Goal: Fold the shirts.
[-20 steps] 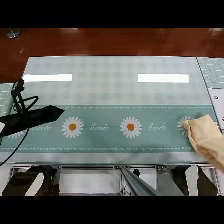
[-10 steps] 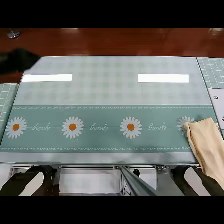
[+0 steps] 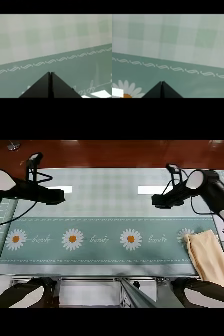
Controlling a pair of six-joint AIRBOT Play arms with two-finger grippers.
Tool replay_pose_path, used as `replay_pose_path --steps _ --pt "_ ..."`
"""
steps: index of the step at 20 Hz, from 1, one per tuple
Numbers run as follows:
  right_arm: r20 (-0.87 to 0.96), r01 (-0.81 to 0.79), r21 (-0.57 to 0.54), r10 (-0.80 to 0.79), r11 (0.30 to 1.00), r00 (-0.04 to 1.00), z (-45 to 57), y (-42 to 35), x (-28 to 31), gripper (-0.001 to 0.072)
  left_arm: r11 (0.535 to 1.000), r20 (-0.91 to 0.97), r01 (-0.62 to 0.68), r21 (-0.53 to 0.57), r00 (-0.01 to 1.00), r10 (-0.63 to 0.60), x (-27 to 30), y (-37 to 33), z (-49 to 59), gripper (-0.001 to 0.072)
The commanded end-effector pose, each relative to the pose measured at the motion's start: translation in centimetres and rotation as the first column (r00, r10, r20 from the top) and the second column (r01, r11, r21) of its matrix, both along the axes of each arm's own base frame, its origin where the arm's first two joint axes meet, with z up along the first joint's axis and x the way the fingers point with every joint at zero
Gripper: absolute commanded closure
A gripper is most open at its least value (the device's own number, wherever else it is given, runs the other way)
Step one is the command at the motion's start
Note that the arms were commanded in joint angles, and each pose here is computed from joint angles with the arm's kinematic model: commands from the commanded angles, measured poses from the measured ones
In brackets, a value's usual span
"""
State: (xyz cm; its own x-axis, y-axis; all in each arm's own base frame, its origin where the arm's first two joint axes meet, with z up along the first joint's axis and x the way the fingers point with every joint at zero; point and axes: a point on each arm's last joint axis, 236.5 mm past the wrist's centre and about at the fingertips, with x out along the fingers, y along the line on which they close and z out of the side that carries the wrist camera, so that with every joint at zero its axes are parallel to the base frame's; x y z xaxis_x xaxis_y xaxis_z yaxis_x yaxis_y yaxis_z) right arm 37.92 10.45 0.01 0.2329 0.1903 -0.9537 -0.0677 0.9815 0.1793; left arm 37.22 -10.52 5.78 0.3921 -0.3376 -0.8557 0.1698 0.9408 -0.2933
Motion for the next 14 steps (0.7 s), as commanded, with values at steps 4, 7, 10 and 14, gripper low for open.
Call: replay_pose_path --steps 4,7,10,14 --pt "-0.060 -0.027 -0.087 0.022 0.996 0.998 -2.57 -0.57 -0.87 0.0682 0.999 -0.086 0.000 0.043 0.996 0.003 -1.63 0.63 -2.74 0.0687" --pt "-0.060 -0.027 -0.087 0.022 0.996 0.998 -2.57 -0.57 -0.86 0.0682 0.999 -0.084 0.000 0.043 0.996 0.004 -1.58 0.62 -2.72 0.0687" --pt "-0.060 -0.027 -0.087 0.022 0.996 0.998 -2.57 -0.57 -0.86 0.0682 0.999 -0.084 0.000 0.043 0.996 0.004 -1.58 0.62 -2.72 0.0687" --pt "-0.060 -0.027 -0.087 0.022 0.996 0.998 -2.57 -0.57 -0.87 0.0682 0.999 -0.084 0.000 0.043 0.996 0.004 -1.58 0.62 -2.72 0.0687"
